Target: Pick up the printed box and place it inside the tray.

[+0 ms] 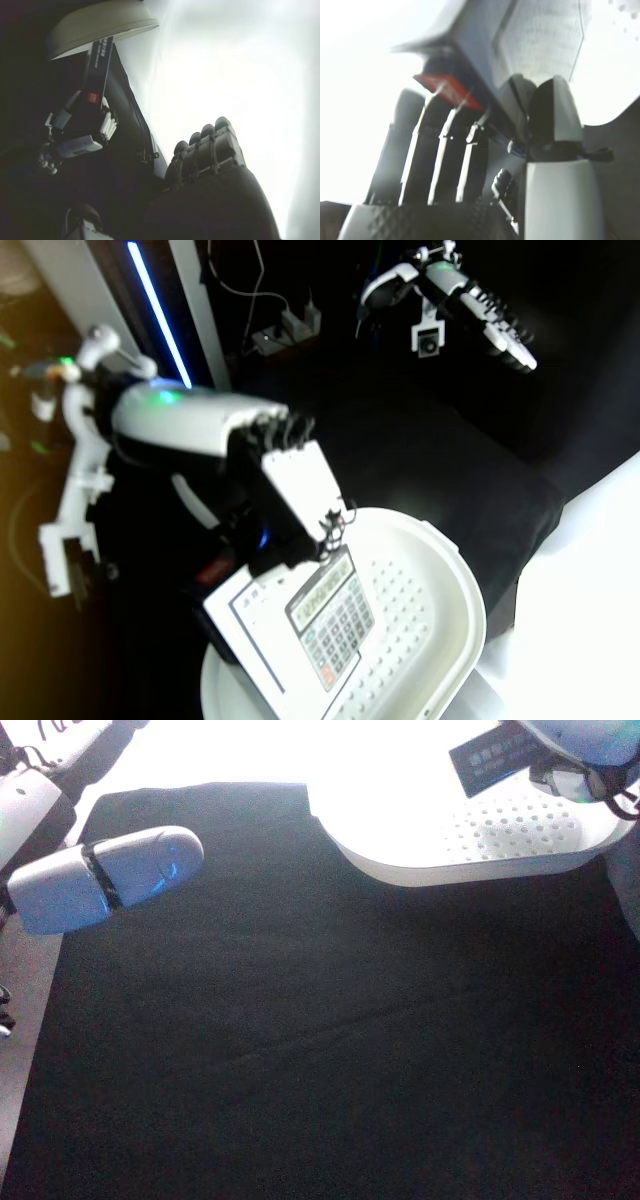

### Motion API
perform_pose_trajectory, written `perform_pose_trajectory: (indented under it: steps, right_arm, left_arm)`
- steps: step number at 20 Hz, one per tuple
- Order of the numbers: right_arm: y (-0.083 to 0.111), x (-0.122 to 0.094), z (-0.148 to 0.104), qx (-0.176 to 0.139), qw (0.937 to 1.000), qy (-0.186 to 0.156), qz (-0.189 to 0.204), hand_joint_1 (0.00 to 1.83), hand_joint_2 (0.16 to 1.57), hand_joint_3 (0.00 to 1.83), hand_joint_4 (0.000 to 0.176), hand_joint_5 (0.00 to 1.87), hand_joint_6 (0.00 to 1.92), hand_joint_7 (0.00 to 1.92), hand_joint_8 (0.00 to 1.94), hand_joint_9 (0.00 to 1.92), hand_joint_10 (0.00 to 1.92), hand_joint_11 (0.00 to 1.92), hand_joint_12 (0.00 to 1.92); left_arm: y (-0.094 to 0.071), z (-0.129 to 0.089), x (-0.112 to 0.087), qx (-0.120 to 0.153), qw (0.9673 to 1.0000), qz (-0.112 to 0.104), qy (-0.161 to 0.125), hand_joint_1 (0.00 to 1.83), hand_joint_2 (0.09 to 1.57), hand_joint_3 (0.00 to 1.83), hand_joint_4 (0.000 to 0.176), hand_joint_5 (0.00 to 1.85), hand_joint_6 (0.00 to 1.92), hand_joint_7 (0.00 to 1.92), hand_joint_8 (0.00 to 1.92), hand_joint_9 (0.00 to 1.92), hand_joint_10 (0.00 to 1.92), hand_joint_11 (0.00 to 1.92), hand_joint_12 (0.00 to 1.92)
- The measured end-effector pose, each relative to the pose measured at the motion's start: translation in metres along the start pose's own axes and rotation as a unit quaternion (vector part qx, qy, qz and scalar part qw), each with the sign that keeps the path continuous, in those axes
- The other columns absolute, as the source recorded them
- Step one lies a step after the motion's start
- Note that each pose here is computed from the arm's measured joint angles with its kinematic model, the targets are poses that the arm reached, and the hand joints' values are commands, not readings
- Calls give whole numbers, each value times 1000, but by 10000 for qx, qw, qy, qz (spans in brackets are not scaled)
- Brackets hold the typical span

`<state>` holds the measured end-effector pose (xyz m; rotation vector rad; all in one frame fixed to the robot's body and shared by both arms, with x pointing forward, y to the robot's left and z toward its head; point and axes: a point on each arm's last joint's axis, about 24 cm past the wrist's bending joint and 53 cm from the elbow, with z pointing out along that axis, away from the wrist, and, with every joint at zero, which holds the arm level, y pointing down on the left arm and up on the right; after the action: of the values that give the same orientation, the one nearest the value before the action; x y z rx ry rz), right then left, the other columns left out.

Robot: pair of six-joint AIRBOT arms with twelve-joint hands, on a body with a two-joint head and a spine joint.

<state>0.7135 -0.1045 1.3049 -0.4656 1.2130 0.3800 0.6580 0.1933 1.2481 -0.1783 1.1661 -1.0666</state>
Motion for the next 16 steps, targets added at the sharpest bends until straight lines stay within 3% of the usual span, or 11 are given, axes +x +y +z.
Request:
perform_pose_trajectory:
  steps: [1, 2, 3, 4, 5, 7, 11, 12, 14, 16]
  right_arm:
    - [-3, 2, 1, 46, 10000, 20, 47, 1025, 1078, 0, 0, 698, 480, 786, 701, 638, 1032, 522, 1533]
    - [-4, 2, 1, 62, 10000, 30, 50, 943, 1049, 0, 0, 582, 214, 715, 388, 583, 844, 410, 1453]
    - [-5, 2, 1, 79, 9999, 22, 65, 867, 988, 0, 50, 362, 53, 593, 135, 527, 579, 217, 1281]
    - [-6, 1, 1, 88, 9999, 8, 62, 760, 952, 0, 151, 121, 10, 388, 26, 473, 278, 52, 1112]
    - [-5, 1, 2, 78, 10000, -8, 60, 713, 924, 0, 171, 34, 1, 282, 4, 413, 108, 10, 941]
    - [-2, 4, 1, 46, 10000, 16, 46, 686, 807, 0, 176, 0, 0, 54, 1, 146, 6, 0, 458]
    - [2, 4, 0, 15, 10000, 38, 70, 563, 752, 0, 176, 0, 0, 0, 0, 1, 0, 0, 33]
    - [6, 3, 0, -14, 9999, 35, 95, 645, 706, 0, 176, 0, 0, 0, 0, 0, 0, 0, 6]
    - [13, 0, -3, -139, 9998, -1, 105, 570, 696, 0, 176, 0, 0, 0, 0, 0, 0, 0, 0]
    - [19, -3, -3, -286, 9987, -49, 416, 490, 617, 0, 176, 0, 0, 0, 0, 0, 0, 0, 0]
  left_arm:
    - [1, -1, 1, -14, 10000, -15, 6, 0, 781, 0, 34, 0, 0, 0, 0, 0, 0, 0, 0]
    - [2, -2, 2, -37, 10000, -19, 15, 0, 780, 0, 35, 0, 0, 0, 0, 0, 0, 0, 0]
    - [3, -2, 3, -56, 10000, -26, 17, 0, 780, 0, 36, 0, 0, 0, 0, 0, 0, 0, 0]
    - [4, -2, 3, -71, 10000, -46, -3, 0, 786, 0, 33, 0, 0, 0, 0, 0, 0, 0, 0]
    - [4, -2, 4, -69, 10000, -49, 6, 0, 792, 2, 33, 0, 0, 0, 0, 0, 0, 0, 0]
    - [3, -2, 4, -53, 10000, -41, 22, 0, 797, 4, 21, 0, 0, 0, 0, 0, 0, 0, 0]
    - [4, -2, 4, -78, 10000, -50, 6, 0, 796, 3, 14, 0, 0, 0, 0, 0, 0, 0, 0]
    - [4, -2, 4, -72, 10000, -46, 17, 0, 796, 3, 9, 0, 0, 0, 0, 0, 0, 0, 0]
    - [4, -2, 5, -69, 10000, -46, 20, 0, 801, 5, 15, 0, 0, 0, 0, 0, 0, 0, 0]
    - [4, -2, 4, -80, 10000, -50, 12, 0, 797, 2, 19, 0, 0, 0, 0, 0, 0, 0, 0]
